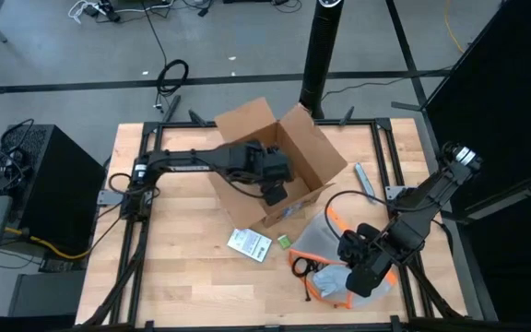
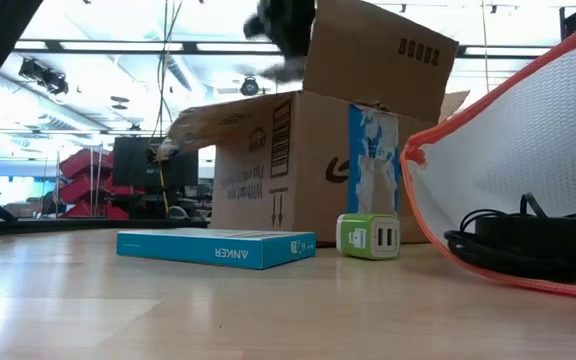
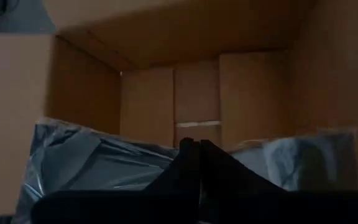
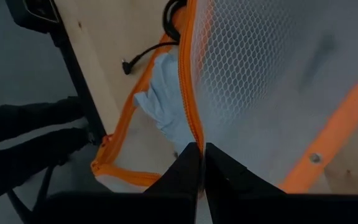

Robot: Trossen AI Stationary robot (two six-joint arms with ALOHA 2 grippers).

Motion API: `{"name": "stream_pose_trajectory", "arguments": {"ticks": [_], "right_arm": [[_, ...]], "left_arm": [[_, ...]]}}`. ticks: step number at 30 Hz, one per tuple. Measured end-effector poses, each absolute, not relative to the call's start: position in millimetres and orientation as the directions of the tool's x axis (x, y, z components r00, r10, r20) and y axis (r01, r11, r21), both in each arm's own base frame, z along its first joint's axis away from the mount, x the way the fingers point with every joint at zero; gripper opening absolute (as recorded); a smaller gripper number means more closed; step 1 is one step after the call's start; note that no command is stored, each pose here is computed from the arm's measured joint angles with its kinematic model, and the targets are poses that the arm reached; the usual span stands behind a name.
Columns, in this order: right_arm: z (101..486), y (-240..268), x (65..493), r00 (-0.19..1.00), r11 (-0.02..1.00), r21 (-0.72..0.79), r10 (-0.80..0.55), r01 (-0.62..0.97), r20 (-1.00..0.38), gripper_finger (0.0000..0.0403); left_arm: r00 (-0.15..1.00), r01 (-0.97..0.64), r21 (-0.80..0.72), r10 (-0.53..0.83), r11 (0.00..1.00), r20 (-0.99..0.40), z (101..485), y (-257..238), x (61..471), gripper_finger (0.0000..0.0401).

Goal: Unpack boxes
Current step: Put the black shipping bag into the transparent zip bag

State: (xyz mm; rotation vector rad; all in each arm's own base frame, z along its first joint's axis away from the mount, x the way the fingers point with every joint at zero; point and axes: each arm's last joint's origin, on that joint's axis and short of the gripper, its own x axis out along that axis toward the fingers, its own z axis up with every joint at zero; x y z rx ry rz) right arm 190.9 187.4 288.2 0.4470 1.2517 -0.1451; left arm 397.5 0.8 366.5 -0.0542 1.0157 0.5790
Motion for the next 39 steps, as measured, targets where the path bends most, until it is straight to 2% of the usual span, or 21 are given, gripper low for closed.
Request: {"name": "stream_pose_trajectory", "arguments": {"ticks": [6, 10, 14, 29, 35, 39], "right_arm": [[294.9, 180.5, 188.3, 0.346, 0.919, 0.238, 0.122, 0.316, -0.93, 0.0], [299.9, 176.7, 186.7, 0.369, 0.921, 0.248, 0.127, 0.301, -0.921, 0.0], [301.4, 174.2, 187.4, 0.385, 0.932, 0.235, 0.117, 0.276, -0.916, 0.0], [303.0, 152.5, 209.3, 0.45, 0.903, 0.23, 0.046, 0.364, -0.892, 0.0], [304.9, 157.9, 219.9, 0.543, 0.86, 0.312, 0.05, 0.403, -0.838, 0.0], [302.3, 159.4, 222.2, 0.539, 0.847, 0.321, 0.049, 0.424, -0.841, 0.0]], "left_arm": [[0.444, -0.526, 0.171, 0.44, 0.833, -0.78, 411.0, -25.9, 367.2, 0.0001], [0.411, -0.538, 0.146, 0.41, 0.83, -0.814, 414.8, -52.1, 344.2, 0.0001], [0.505, -0.475, 0.054, 0.322, 0.878, -0.801, 417.0, -87.4, 342.7, 0.0001], [0.701, -0.434, -0.171, 0.212, 0.885, -0.681, 380.6, -193.5, 375.0, 0.0], [0.666, -0.468, -0.15, 0.236, 0.871, -0.708, 338.8, -214.8, 397.2, 0.0], [0.694, -0.453, -0.174, 0.223, 0.874, -0.685, 309.1, -229.0, 420.9, 0.0]]}}
